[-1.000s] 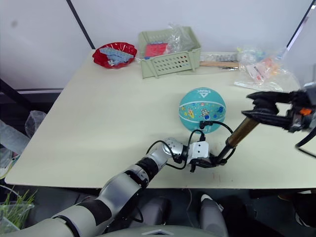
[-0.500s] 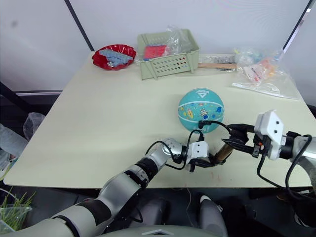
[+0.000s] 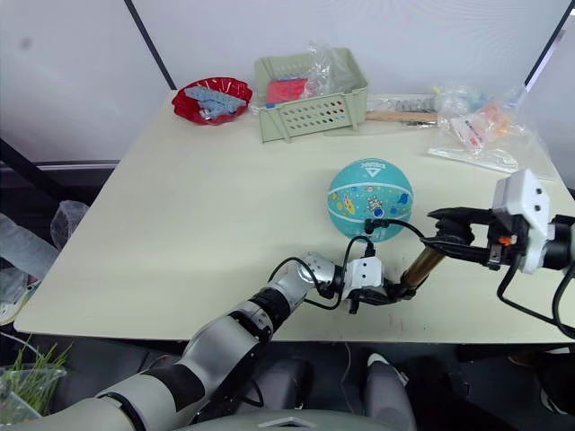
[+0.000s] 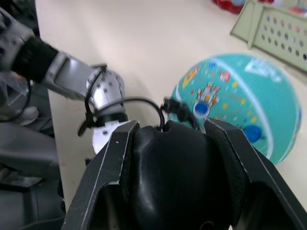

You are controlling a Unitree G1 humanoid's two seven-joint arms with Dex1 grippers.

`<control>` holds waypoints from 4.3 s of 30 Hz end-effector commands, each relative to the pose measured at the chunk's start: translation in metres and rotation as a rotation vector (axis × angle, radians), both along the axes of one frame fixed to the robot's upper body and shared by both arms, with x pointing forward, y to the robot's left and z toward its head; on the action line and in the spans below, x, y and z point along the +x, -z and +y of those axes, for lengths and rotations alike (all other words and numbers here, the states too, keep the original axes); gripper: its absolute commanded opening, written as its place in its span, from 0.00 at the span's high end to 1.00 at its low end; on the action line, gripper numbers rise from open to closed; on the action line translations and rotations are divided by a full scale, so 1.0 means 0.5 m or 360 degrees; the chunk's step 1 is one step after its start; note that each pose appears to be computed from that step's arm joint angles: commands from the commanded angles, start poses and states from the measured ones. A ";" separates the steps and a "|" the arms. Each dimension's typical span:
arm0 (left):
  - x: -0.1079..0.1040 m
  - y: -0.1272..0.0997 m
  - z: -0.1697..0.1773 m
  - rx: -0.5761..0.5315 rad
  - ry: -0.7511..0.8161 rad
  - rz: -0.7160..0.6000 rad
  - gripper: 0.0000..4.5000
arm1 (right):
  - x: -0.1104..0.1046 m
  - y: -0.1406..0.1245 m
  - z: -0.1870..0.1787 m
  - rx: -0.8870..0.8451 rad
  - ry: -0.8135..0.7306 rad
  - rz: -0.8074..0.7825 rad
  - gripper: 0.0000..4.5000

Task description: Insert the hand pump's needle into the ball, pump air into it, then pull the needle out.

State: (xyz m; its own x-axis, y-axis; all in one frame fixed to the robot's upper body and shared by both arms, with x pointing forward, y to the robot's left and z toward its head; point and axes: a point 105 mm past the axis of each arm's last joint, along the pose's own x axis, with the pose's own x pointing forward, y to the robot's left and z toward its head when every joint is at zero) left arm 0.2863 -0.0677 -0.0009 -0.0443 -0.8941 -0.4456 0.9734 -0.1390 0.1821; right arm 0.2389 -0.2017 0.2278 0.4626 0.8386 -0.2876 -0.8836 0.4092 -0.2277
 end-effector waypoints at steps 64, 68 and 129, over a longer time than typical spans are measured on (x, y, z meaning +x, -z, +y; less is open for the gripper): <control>-0.021 0.066 0.045 0.0220 -0.0006 0.0122 0.78 | -0.001 0.022 0.001 0.0028 0.0083 0.0000 0.64; -0.021 0.066 0.045 0.0220 -0.0010 0.0122 0.78 | 0.002 0.085 0.011 -0.0013 0.0086 0.0053 0.64; -0.015 0.063 0.046 0.0224 -0.0016 0.0113 0.78 | 0.015 0.179 0.017 -0.0006 0.0073 0.0046 0.64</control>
